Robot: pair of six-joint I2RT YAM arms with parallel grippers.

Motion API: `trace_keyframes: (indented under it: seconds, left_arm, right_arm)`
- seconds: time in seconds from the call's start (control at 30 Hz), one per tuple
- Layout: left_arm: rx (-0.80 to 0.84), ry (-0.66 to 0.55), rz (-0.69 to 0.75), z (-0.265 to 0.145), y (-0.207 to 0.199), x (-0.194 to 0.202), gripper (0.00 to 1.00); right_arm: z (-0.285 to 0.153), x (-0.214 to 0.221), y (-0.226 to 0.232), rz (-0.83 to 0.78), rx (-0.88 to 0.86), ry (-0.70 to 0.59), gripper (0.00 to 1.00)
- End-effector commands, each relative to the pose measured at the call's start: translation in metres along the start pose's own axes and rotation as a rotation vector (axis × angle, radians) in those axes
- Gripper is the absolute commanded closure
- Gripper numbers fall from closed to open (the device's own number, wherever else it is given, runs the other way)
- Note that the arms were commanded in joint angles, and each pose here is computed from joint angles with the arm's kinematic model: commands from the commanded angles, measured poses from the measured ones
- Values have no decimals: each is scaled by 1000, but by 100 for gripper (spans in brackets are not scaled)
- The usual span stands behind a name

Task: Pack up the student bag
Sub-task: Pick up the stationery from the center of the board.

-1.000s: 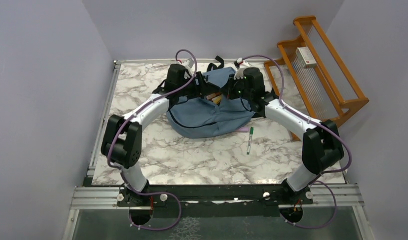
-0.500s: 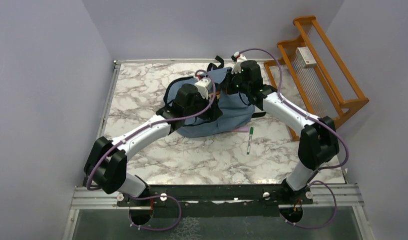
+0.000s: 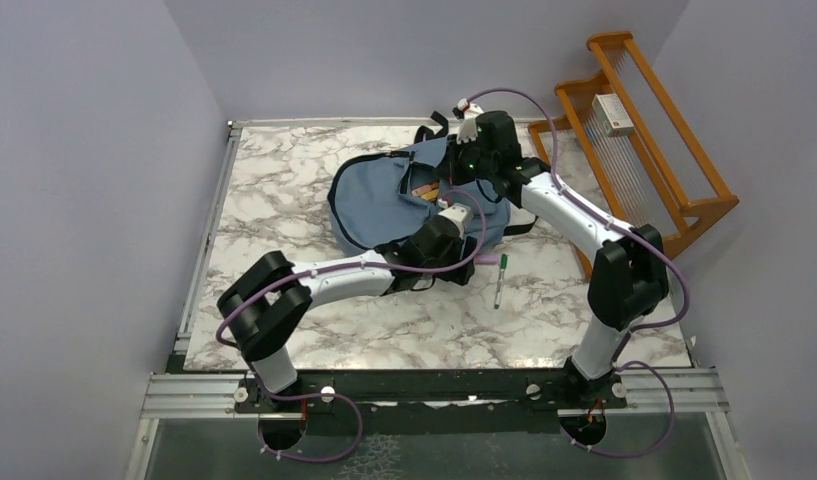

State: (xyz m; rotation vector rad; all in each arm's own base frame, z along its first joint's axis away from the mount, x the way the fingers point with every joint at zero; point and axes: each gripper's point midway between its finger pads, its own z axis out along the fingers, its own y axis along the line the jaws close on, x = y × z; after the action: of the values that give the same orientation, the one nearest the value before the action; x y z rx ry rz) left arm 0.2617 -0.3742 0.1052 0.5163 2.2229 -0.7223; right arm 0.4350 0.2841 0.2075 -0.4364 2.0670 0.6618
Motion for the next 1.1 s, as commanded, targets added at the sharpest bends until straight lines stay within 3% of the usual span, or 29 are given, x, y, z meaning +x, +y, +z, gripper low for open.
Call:
trace_keyframes:
  seconds: [0.0, 0.63, 1.07]
  left_arm:
    - [-93, -66, -42, 21, -1, -9, 33]
    - [-222, 23, -63, 79, 7, 34, 25]
    - [-237, 30, -57, 95, -5, 30, 24]
  right_arm:
    - [0, -12, 9, -39, -48, -4, 99]
    - [3, -9, -7, -5, -71, 59, 99]
    - [-17, -15, -34, 5, -8, 27, 100]
